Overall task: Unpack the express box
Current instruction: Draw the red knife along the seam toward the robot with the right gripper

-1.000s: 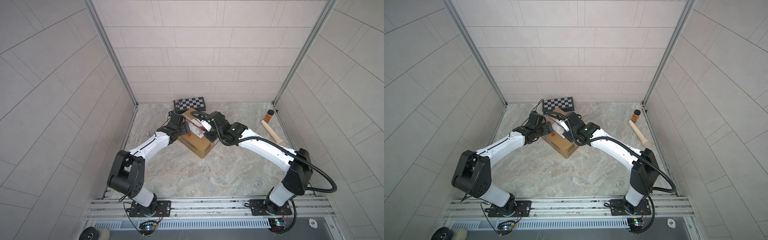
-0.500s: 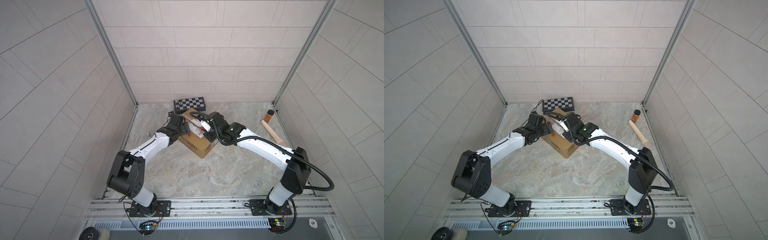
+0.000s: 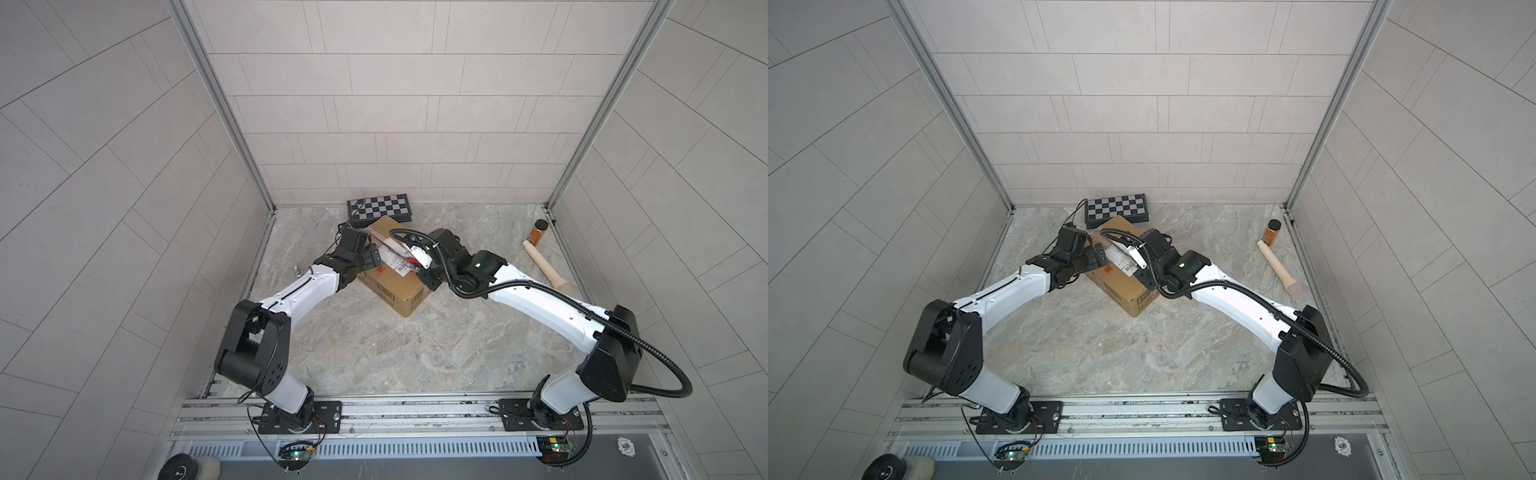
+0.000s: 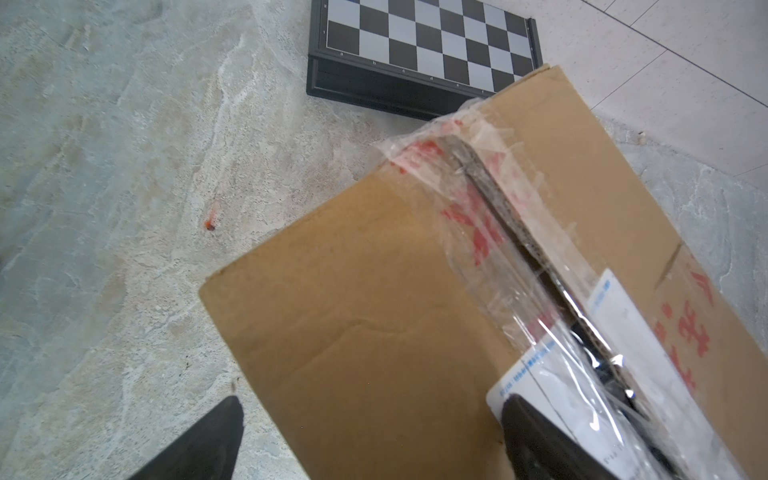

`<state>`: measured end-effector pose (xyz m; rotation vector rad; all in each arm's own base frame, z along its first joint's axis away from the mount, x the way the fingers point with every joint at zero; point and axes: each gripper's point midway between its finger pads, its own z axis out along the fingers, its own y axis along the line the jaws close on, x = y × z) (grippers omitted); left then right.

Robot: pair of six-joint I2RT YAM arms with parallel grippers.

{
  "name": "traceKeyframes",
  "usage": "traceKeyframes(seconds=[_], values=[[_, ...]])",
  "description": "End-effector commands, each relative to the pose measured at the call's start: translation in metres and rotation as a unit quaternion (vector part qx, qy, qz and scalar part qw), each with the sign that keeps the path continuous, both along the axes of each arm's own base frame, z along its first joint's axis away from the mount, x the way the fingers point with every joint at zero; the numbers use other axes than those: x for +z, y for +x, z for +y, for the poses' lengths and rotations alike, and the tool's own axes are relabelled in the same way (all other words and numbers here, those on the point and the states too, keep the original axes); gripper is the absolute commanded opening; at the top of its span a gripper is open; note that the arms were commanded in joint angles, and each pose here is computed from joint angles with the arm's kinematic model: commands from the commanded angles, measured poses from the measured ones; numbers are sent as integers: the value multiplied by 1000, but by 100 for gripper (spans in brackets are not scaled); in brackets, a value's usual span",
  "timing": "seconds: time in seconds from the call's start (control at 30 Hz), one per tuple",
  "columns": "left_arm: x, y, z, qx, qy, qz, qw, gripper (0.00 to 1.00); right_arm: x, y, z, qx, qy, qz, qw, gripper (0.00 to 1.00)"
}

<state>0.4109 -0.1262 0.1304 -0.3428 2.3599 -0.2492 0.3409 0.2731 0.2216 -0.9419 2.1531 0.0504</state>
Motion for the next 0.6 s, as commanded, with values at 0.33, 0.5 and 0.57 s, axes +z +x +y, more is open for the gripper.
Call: traceKeyframes(seconds=[0.33,0.5,0.57], values=[[-40,-21,20,16,40,67,997,100,-8,17,10,-11,-3,14,1000,0],[-46,-23,22,17,47,75,996,100,-6,11,-3,-18,-20,12,1000,0],[-50,-24,25,24,53,78,995,100,-3,7,-11,-22,-29,9,999,0]])
